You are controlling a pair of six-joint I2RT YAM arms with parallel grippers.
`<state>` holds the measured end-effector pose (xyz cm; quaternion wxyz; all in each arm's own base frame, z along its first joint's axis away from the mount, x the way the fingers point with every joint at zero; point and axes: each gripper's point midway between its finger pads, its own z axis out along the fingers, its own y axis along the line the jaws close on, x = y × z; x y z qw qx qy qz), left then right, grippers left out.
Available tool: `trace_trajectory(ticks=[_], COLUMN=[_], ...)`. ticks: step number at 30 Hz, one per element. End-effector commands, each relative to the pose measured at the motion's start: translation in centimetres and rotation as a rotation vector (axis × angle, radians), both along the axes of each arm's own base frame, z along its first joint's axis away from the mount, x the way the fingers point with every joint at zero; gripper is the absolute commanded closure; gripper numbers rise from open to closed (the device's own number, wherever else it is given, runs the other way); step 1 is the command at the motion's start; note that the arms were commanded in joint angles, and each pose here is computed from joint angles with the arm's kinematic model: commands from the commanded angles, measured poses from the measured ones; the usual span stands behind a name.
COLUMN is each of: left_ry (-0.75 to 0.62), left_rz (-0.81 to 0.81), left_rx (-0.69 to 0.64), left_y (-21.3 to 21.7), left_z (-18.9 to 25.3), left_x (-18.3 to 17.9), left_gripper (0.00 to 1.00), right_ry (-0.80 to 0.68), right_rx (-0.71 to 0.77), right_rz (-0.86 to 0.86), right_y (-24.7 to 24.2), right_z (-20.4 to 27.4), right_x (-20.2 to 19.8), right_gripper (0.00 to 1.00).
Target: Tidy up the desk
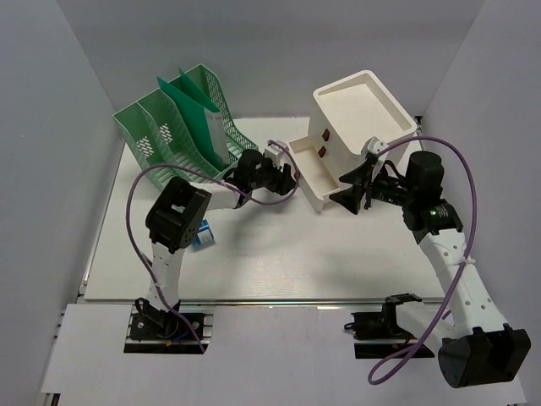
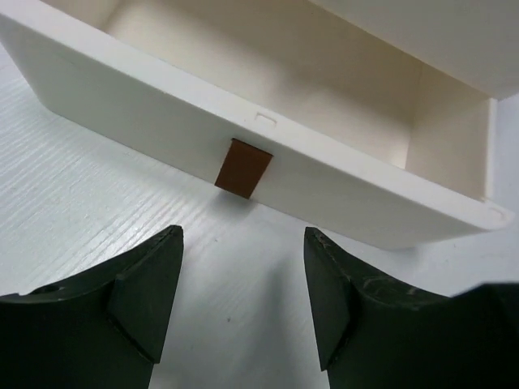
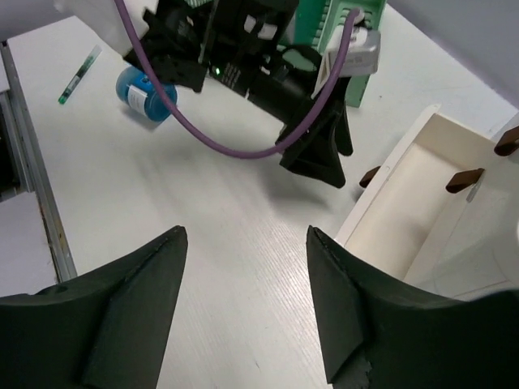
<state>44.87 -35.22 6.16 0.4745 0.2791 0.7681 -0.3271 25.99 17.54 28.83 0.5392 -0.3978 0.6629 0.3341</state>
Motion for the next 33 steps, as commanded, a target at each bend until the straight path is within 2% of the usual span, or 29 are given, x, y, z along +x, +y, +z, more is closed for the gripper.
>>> trace_trajectory(ticks=[1,3,5,6,7,8,10,11,12,14,15,16,17,18,19,20,21,22,24,25,26,28,33], left_ry=[-0.133,-0.12,-0.118,-0.072,-0.056,0.001,0.096,0.113,0.15,0.196,0.215,0.249,0.282,0.279,0.28,0.339,0.354,0.361,0.421,0.432,0.459,0.474,0.532], left_rz=[-0.032,-0.033,-0.015,-0.018,-0.001,0.031,0.093,0.139,0.216,0.299,0.397,0.45,0.521,0.574,0.663,0.717,0.748,0.806,0.88,0.957,1.016,1.118,1.248], left_rx=[-0.021,-0.005,-0.007,0.011,-0.011,0.011,0.007,0.0,-0.013,0.002,0.001,0.023,0.064,0.035,0.058,0.113,0.095,0.12,0.159,0.222,0.208,0.293,0.386], left_y=[-0.4,0.2,0.9,1.3,1.9,2.8,4.3,5.7,6.8,9.7,11.3,13.2,14.5,15.7,17.5,19.1,19.7,21.0,22.7,24.5,25.1,27.1,28.5], left_z=[8.9,9.9,12.0,11.7,13.2,12.7,11.9,13.2,13.2,13.4,13.3,13.1,11.8,13.0,12.7,11.3,11.7,11.2,9.9,9.1,8.8,7.4,4.5], left_x=[-0.3,-1.1,-1.8,-2.7,-3.7,-4.5,-6.3,-7.7,-8.2,-10.9,-11.1,-13.0,-13.2,-14.1,-14.3,-15.9,-16.6,-17.0,-18.5,-19.3,-19.6,-20.4,-20.6], left_gripper=[0.29,0.3,0.34,0.38,0.45,0.6,0.73,0.87,0.89,0.95,0.95,0.94,0.93,0.88,0.79,0.71,0.55,0.46,0.4,0.32,0.28,0.2,0.13], right_ry=[-0.028,-0.021,-0.014,-0.01,-0.007,-0.002,-0.003,0.01,0.013,0.022,0.028,0.036,0.037,0.046,0.051,0.058,0.06,0.067,0.066,0.068,0.061,0.062,0.068], right_rx=[-0.024,-0.028,-0.034,-0.04,-0.041,-0.042,-0.047,-0.044,-0.043,-0.04,-0.041,-0.042,-0.045,-0.051,-0.055,-0.061,-0.068,-0.073,-0.08,-0.083,-0.084,-0.088,-0.1], right_rz=[0.043,0.034,0.023,0.01,0.002,0.004,-0.001,-0.001,0.008,0.011,0.021,0.021,0.018,0.016,0.01,0.011,0.002,0.0,-0.008,-0.014,-0.02,-0.023,-0.044], right_y=[0.2,0.1,0.0,-0.1,-0.2,-0.1,-0.1,0.0,0.1,0.3,0.7,0.8,0.8,1.0,1.1,1.2,1.2,1.3,1.3,1.3,1.3,1.3,1.1], right_z=[-0.6,-0.9,-1.2,-1.4,-1.5,-1.7,-1.9,-2.0,-2.0,-2.1,-2.2,-2.5,-2.6,-2.8,-3.0,-3.2,-3.4,-3.6,-3.7,-3.9,-3.8,-3.9,-4.3], right_x=[-0.4,-0.1,0.2,0.5,0.6,0.7,0.8,0.8,0.7,0.6,0.5,0.6,0.7,0.7,0.9,1.0,1.1,1.3,1.4,1.5,1.6,1.7,2.1], right_gripper=[0.33,0.33,0.38,0.49,0.57,0.64,0.89,0.95,1.0,1.0,1.0,1.0,1.0,0.98,0.94,0.91,0.83,0.79,0.67,0.64,0.6,0.58,0.56])
